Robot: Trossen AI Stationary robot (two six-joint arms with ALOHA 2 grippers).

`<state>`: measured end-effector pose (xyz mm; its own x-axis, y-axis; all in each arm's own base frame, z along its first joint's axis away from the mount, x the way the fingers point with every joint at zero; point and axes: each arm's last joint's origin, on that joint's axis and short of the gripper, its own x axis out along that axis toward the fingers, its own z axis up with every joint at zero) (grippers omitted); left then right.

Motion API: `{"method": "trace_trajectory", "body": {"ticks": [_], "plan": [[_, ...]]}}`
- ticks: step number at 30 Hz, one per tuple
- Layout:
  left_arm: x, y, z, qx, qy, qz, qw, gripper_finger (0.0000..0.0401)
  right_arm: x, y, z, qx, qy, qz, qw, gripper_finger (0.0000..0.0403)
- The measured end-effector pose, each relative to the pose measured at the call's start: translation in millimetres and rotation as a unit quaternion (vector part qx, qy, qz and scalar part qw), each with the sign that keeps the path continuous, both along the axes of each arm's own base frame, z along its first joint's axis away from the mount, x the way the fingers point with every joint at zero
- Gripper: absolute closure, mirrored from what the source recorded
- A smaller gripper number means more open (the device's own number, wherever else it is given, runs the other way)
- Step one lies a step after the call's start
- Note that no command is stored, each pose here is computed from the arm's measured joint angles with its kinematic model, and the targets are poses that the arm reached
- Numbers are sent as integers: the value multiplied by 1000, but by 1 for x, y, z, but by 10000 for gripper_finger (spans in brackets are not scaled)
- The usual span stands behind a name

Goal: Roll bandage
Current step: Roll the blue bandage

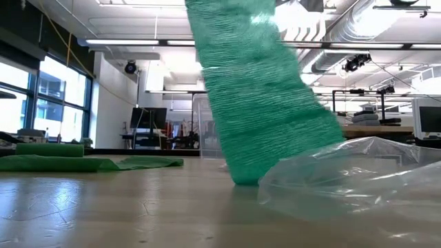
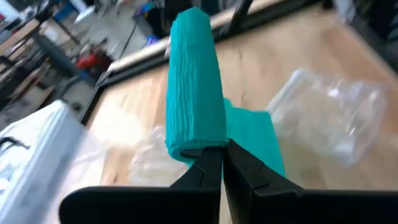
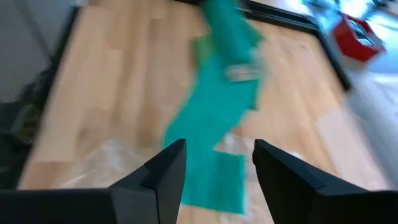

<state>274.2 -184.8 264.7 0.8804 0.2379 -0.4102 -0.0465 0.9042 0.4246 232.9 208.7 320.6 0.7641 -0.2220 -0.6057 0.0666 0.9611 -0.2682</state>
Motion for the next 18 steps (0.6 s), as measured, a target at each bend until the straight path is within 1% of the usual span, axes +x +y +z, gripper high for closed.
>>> {"method": "trace_trajectory", "body": {"ticks": [3,5,7,9,11,13,14,16,18], "plan": [[10,-7,1,28,27,4,999,401,-14,-5,9,20,-16,-13,1000,234],[19,-10,-1,37,31,4,999,401,-25,-3,5,36,-56,-19,998,237],[26,-12,-5,46,40,3,998,401,-32,4,-13,56,-114,-23,992,238],[31,-13,-8,47,43,5,998,401,-35,11,-41,72,-147,-14,986,238],[35,-10,-9,46,46,9,998,401,-32,11,-62,97,-176,-13,980,238],[37,-8,-9,40,45,10,998,401,-21,6,-64,142,-210,-11,967,238],[38,-7,-9,34,45,11,998,401,-16,3,-63,153,-218,2,964,238],[39,-5,-8,23,45,9,999,401,-7,-3,-60,138,-219,28,965,238],[39,-3,-7,12,47,5,999,401,1,-8,-53,113,-215,39,969,238]]}}
